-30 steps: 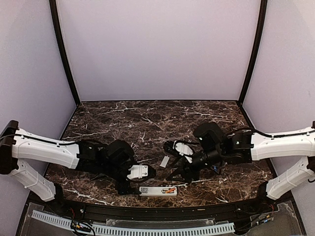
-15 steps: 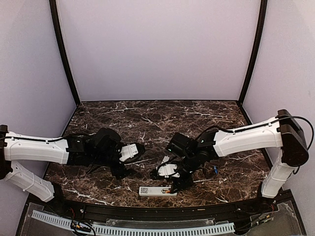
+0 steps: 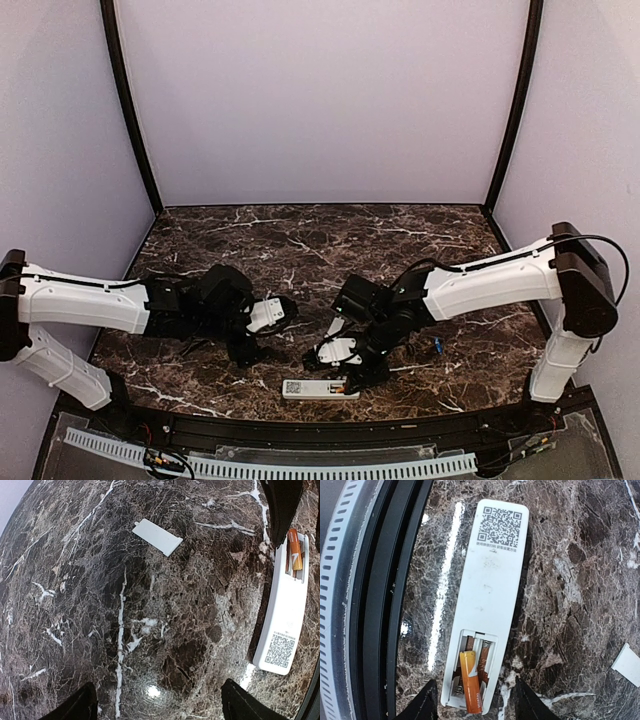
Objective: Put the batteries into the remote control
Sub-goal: Load the battery into the battery compartment.
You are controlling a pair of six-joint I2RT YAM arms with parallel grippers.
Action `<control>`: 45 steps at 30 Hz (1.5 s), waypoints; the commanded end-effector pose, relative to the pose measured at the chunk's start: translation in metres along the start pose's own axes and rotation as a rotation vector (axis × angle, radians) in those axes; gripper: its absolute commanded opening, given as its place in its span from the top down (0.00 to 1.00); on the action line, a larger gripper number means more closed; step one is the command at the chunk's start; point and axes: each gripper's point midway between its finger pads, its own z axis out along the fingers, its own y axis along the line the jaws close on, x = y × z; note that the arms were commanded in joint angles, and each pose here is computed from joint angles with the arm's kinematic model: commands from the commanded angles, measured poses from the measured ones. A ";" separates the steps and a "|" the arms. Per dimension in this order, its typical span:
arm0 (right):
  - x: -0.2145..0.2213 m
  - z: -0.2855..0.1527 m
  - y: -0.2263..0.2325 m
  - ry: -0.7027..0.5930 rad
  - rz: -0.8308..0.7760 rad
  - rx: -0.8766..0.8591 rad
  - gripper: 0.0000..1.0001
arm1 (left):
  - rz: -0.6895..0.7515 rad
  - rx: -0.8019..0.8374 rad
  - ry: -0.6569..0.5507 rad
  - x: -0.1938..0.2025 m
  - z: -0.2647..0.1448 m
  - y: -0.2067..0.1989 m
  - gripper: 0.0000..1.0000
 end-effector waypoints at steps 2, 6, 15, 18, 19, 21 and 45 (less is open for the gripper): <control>-0.008 0.006 -0.008 -0.005 -0.018 0.030 0.51 | -0.002 -0.002 0.002 0.001 0.002 0.001 0.15; -0.008 0.007 -0.010 0.002 -0.004 0.039 0.52 | -0.003 0.001 0.008 0.002 0.003 0.001 0.15; -0.003 0.013 -0.008 0.012 0.041 0.037 0.55 | 0.002 0.010 0.021 0.004 0.006 -0.002 0.15; -0.003 0.015 -0.008 0.015 0.041 0.036 0.55 | 0.001 0.013 0.023 0.004 0.006 -0.002 0.15; -0.003 0.015 -0.008 0.016 0.042 0.035 0.55 | 0.001 0.014 0.023 0.004 0.006 -0.002 0.16; -0.002 0.017 -0.007 0.020 0.043 0.032 0.55 | 0.000 0.014 0.025 0.004 0.006 -0.002 0.16; 0.004 0.018 -0.008 0.046 0.138 0.073 0.66 | -0.003 0.027 0.038 0.006 0.009 -0.004 0.16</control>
